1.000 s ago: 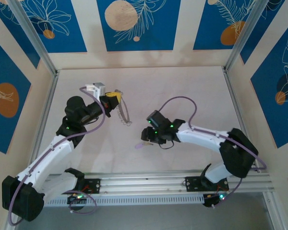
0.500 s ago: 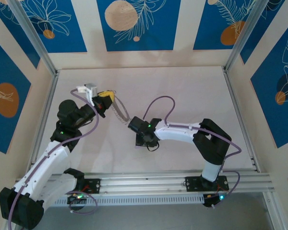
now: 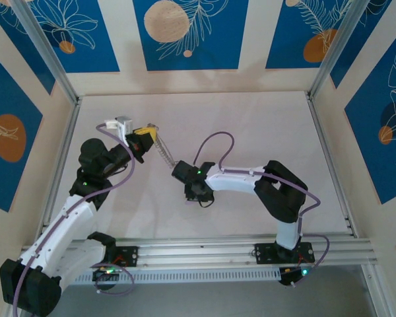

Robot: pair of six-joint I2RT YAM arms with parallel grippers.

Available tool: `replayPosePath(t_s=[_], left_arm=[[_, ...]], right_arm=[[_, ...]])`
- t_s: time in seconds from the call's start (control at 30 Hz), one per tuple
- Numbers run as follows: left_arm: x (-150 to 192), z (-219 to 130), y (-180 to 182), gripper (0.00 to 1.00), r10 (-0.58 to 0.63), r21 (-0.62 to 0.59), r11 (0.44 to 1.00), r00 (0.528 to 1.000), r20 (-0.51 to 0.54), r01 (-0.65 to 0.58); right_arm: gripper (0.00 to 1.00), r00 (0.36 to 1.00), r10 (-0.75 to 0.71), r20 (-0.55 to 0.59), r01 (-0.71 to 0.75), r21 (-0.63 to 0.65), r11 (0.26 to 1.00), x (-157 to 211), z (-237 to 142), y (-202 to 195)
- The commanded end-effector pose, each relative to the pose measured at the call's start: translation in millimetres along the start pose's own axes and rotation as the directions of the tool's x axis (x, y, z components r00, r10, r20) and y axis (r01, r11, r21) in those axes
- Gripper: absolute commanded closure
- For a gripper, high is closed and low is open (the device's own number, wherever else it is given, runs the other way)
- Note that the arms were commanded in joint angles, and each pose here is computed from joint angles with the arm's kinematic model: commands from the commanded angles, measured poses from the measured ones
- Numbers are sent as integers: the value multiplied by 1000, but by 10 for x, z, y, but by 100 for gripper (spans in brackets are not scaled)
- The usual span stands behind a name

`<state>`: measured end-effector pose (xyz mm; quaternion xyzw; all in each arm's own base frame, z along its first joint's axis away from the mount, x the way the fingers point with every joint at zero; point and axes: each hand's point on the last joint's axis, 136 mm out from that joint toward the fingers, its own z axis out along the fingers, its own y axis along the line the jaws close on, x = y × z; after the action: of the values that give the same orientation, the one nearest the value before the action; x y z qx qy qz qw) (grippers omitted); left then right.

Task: Put the keys on the keyring

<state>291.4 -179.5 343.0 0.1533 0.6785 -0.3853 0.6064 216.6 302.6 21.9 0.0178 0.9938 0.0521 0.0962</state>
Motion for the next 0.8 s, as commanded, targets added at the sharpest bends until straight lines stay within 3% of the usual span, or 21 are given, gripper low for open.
replayPosePath(t_s=[0.0, 0.4, 0.77], left_arm=[[-159, -52, -76, 100, 22, 34, 999, 998, 56, -24], [-140, 13, -58, 100, 9, 48, 999, 999, 48, -11], [-132, 78, -55, 100, -5, 68, 998, 999, 38, 2]], right_arm=[[72, 1000, 1, 12, -2, 15, 1000, -72, -2, 3], [100, 1000, 10, 5, -10, 0, 1000, -60, 15, -94], [100, 994, 73, 86, -61, -131, 990, -239, -296, -214]])
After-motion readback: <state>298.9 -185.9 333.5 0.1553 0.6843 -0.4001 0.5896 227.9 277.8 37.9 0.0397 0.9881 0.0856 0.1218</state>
